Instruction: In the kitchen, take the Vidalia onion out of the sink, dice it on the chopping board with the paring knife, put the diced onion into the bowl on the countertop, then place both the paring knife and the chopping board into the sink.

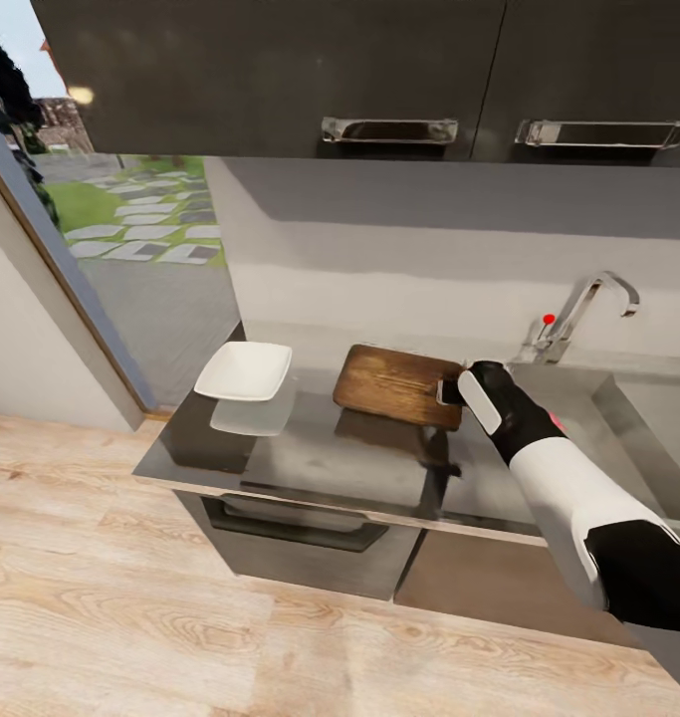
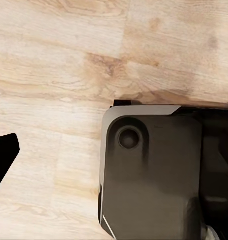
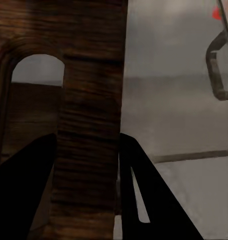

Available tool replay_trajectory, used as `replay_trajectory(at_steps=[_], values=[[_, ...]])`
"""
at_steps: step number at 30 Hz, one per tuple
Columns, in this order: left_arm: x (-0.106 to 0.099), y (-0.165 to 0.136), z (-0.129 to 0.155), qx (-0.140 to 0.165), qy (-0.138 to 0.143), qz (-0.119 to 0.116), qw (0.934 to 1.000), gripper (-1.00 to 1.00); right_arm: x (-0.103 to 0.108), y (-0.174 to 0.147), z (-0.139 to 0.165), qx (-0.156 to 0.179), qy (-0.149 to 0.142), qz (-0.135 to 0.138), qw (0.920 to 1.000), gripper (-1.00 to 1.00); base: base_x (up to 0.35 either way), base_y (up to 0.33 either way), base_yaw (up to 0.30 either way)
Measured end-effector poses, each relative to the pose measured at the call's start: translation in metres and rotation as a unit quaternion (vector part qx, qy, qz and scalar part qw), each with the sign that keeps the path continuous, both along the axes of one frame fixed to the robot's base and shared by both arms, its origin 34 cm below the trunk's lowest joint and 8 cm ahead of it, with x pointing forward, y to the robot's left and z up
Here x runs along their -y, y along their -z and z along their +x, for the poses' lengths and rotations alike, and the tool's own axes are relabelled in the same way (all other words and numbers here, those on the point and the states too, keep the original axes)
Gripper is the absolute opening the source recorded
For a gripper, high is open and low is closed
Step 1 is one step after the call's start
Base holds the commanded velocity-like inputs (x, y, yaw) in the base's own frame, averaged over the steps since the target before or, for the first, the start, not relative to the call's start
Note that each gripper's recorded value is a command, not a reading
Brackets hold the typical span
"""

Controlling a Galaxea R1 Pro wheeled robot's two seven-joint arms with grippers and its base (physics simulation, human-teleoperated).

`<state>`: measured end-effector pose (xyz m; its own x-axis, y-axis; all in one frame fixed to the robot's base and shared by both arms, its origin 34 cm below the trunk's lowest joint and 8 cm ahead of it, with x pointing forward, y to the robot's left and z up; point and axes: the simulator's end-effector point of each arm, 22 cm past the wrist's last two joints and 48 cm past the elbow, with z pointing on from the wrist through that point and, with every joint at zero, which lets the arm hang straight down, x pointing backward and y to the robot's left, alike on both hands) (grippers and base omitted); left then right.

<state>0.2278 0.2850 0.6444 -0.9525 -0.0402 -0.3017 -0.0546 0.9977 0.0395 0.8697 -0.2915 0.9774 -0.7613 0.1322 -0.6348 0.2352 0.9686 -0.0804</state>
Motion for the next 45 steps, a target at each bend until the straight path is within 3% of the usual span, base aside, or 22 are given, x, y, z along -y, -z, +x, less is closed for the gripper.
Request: replay_trajectory(at_steps=[1,17,36,39,43,45], values=[[0.0,0.0,0.0,0.0,0.0,0.0,1.0,1.0,-0.004,-0.001,0.001,0.001,-0.004,0.01,0.9999,-1.0,0.0,0.0,0.0],[0.0,0.0,-0.001,-0.001,0.0,0.0,1.0,1.0,0.021,0.002,-0.004,-0.013,-0.01,-0.014,0.9998,-1.0,0.01,-0.013,0.0],[0.0,0.001,-0.003,-0.003,0.0,-0.001,1.0,1.0,0.017,0.004,-0.005,-0.017,-0.024,-0.029,0.9991,-1.0,0.046,-0.051,0.0],[0.0,0.001,-0.004,-0.004,0.0,-0.001,1.0,1.0,0.01,0.005,-0.005,-0.019,-0.039,-0.039,0.9983,-1.0,0.0,0.0,0.0],[0.0,0.001,-0.004,-0.004,0.0,-0.001,1.0,1.0,-0.005,0.009,-0.004,-0.019,-0.067,-0.026,0.9972,-1.0,0.0,0.0,0.0],[0.0,0.001,-0.004,-0.004,0.0,-0.001,1.0,1.0,-0.003,0.011,-0.005,-0.022,-0.072,-0.028,0.9968,-1.0,0.0,0.0,0.0]])
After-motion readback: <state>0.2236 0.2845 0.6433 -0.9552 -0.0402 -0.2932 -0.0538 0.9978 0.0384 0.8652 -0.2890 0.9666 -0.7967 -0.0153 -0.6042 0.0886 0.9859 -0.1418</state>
